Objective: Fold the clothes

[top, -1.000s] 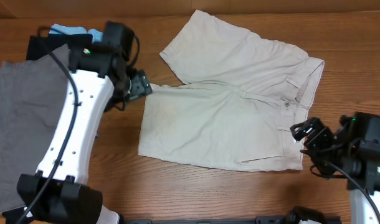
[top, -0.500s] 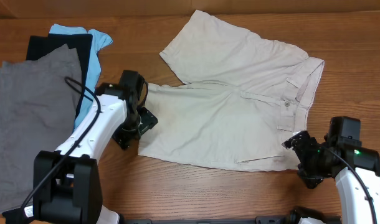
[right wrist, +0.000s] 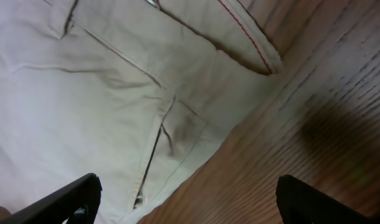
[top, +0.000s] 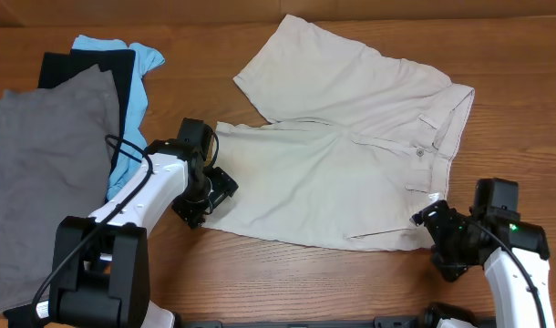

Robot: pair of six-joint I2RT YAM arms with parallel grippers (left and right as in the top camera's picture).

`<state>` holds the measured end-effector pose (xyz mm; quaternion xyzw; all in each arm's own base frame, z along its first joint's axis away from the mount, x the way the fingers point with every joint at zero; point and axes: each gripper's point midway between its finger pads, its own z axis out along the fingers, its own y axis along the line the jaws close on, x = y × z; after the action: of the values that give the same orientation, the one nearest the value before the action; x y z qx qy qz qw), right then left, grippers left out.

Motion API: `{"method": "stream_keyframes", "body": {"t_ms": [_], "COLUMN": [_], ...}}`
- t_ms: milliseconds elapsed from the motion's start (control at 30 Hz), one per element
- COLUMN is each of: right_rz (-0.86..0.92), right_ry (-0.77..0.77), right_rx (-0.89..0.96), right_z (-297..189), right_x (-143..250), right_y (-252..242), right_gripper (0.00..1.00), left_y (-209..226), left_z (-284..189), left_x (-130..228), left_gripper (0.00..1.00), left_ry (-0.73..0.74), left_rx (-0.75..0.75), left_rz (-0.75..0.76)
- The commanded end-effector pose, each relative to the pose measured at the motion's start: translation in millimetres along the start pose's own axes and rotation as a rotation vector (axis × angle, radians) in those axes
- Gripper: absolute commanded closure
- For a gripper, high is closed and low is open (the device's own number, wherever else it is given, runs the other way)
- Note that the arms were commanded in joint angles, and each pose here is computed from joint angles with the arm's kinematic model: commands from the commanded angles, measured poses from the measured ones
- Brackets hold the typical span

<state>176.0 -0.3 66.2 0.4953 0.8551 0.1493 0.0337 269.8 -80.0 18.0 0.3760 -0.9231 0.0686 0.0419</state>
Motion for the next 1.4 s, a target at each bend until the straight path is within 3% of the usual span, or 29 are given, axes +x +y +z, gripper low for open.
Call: {"method": "stream_keyframes", "body": {"t_ms": [0, 200, 300, 367, 467, 500, 533, 1067, 1367], "right_rz": [0.007, 0.010, 0.010, 0.009, 0.022, 0.034, 0.037, 0.118, 0.120], "right_ry": [-0.008, -0.002, -0.002, -0.007, -0.010, -0.012, -0.017, -0.072, -0.099], "right_rx": [0.013, 0.019, 0.019, 0.015, 0.013, 0.016, 0.015, -0.050, -0.028], "right_z": [3.6, 5.3, 5.3, 5.7, 9.0, 11.0, 14.0, 56.3, 65.6], "right_x": [-0.9, 0.6, 0.6, -0.5, -1.1, -1.3, -2.2, -9.9, -17.7], "right_y": [-4.6, -6.9, -6.8, -6.1, -6.8, -8.4, -9.5, -18.2, -22.7], "right_gripper": [0.07, 0.08, 0.11, 0.15, 0.20, 0.22, 0.24, 0.50, 0.88], "left_y": [7.8, 20.6, 31.9, 36.2, 37.9, 38.0, 36.9, 34.9, 29.5], "left_z": [11.2, 35.9, 44.0, 47.3, 48.5, 48.6, 49.0, 49.7, 51.4], "left_x": [2.0, 17.4, 25.0, 26.9, 25.4, 24.2, 23.2, 22.1, 17.1], "left_gripper": [0.19, 0.27, 0.36, 0.46, 0.76, 0.92, 0.96, 0.96, 0.96], "left_ry": [0.023, 0.114, 0.160, 0.175, 0.169, 0.163, 0.158, 0.157, 0.140], "left_rx": [-0.043, -0.137, -0.196, -0.218, -0.228, -0.230, -0.225, -0.214, -0.190], "left_rz": [0.080, 0.122, 0.114, 0.110, 0.110, 0.111, 0.113, 0.152, 0.207]}}
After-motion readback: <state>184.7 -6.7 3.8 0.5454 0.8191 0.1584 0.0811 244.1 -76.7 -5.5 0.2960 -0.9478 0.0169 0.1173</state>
